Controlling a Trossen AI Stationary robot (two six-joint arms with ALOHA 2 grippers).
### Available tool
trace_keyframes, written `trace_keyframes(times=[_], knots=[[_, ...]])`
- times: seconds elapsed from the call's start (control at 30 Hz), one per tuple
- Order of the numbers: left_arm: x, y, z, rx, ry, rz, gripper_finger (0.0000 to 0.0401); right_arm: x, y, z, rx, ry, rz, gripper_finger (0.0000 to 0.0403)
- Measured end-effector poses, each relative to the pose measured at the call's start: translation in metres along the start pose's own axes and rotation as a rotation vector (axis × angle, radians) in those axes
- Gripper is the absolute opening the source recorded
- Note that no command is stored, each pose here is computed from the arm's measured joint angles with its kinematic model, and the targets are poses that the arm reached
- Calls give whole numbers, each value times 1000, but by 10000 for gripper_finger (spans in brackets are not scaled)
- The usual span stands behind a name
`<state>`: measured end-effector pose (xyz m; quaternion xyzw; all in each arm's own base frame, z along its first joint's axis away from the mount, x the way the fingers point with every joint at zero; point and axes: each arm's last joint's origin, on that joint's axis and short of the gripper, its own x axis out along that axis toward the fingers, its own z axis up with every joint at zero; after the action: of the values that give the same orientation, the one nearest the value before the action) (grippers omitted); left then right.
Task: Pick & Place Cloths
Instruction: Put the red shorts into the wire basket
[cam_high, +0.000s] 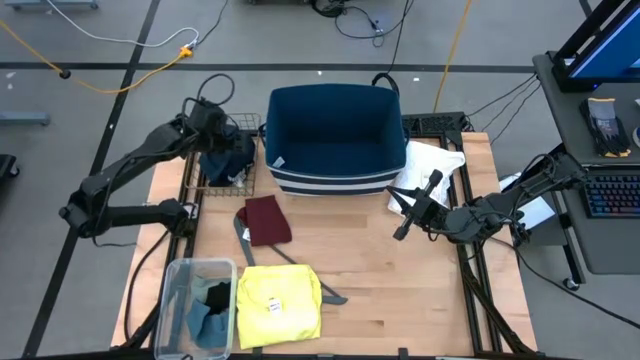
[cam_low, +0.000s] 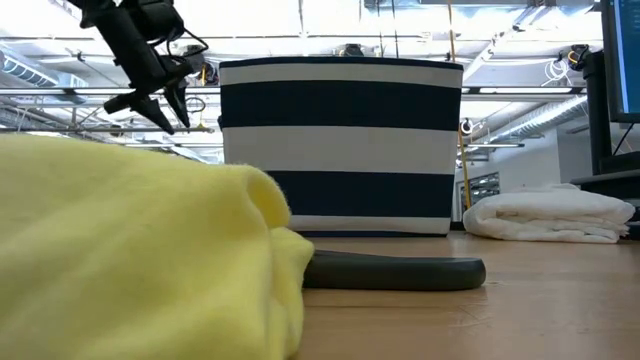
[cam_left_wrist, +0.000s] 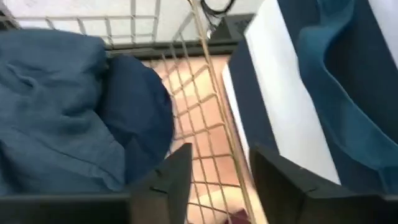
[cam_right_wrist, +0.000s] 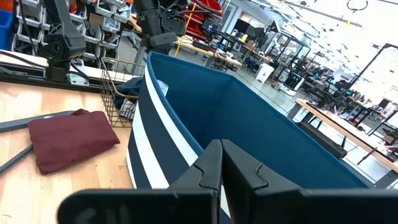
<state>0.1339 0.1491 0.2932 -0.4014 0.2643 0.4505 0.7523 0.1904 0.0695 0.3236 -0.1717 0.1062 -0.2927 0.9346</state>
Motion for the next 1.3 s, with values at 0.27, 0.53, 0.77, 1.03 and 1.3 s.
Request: trace_keyframes(times=[0.27, 0.53, 0.77, 1.03, 1.3], knots=[[-22, -20, -18, 82, 1, -144, 13, 0, 0, 0, -5, 0, 0, 0], [-62, -39, -58, 183, 70, -347, 3, 0, 0, 0, -27, 1, 0, 0], [-71, -73, -99, 394, 157, -468, 2, 0, 0, -1, -33, 4, 1, 0], [-59, -114, -150, 568, 209, -489, 2, 0, 0, -1, -34, 4, 1, 0], [-28, -128, -186, 568, 334, -315, 11, 0, 0, -1, -69, 4, 2, 0]])
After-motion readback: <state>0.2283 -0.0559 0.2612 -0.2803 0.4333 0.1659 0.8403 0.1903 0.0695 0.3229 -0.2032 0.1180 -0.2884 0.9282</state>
